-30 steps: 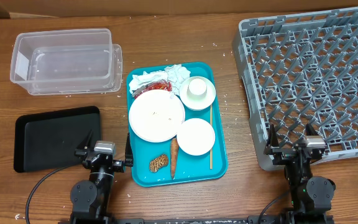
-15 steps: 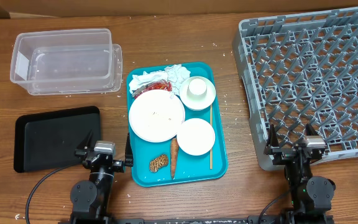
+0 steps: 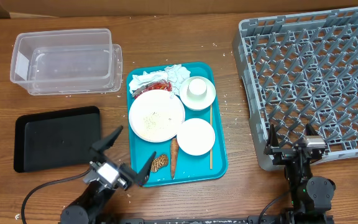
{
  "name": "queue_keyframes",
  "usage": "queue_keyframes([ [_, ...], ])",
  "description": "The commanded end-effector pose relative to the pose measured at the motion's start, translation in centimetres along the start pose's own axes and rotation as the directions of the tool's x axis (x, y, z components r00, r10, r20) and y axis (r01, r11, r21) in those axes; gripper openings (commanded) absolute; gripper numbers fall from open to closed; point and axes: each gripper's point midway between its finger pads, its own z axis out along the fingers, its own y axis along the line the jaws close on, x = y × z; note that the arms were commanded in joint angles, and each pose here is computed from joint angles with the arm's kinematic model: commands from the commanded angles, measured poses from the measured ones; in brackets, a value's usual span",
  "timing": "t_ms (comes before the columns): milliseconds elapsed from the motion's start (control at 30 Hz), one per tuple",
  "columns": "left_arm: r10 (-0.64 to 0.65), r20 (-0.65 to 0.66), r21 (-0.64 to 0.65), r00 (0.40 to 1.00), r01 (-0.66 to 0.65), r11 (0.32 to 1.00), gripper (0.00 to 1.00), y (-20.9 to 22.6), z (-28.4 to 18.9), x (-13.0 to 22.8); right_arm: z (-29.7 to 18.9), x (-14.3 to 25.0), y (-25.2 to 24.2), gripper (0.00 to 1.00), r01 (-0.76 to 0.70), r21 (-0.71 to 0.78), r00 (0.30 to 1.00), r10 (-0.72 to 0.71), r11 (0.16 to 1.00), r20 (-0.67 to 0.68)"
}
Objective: Sort waste into correct bins and load items into the dishwasher
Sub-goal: 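Move the left gripper over the brown food piece on the tray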
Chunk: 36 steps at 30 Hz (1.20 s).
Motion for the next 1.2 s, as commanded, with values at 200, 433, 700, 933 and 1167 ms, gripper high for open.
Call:
queue_keyframes([
  [200, -0.224, -0.176, 0.058, 0.959, 0.237, 0.970, 1.00, -1.6, 0.6, -1.1, 0.0, 0.1, 0.1, 1.00, -0.005, -0.002, 1.000, 0.005, 1.000, 0.006],
  [433, -0.311, -0.445, -0.042, 0.840, 0.327, 0.944, 1.00, 0.2, 3.4, -2.4, 0.0, 0.1, 0.1, 1.00, -0.005, -0.002, 1.000, 0.005, 1.000, 0.006],
  [700, -0.524, -0.631, -0.144, 0.572, 0.577, 0.804, 1.00, 1.3, 6.8, -0.3, 0.0, 0.1, 0.1, 1.00, -0.005, -0.002, 1.000, 0.005, 1.000, 0.006],
  [933, -0.677, -0.714, -0.592, 0.179, 0.363, 0.720, 1.00, 2.7, 3.0, 8.1, 0.0, 0.1, 0.1, 1.00, -0.004, -0.002, 1.000, 0.004, 1.000, 0.006],
  [1167, -0.622, -0.781, -0.624, -0.050, 0.033, 0.781, 1.00, -0.5, -0.2, 13.5, 0.0, 0.1, 0.1, 1.00, -0.005, -0.002, 1.000, 0.005, 1.000, 0.006],
])
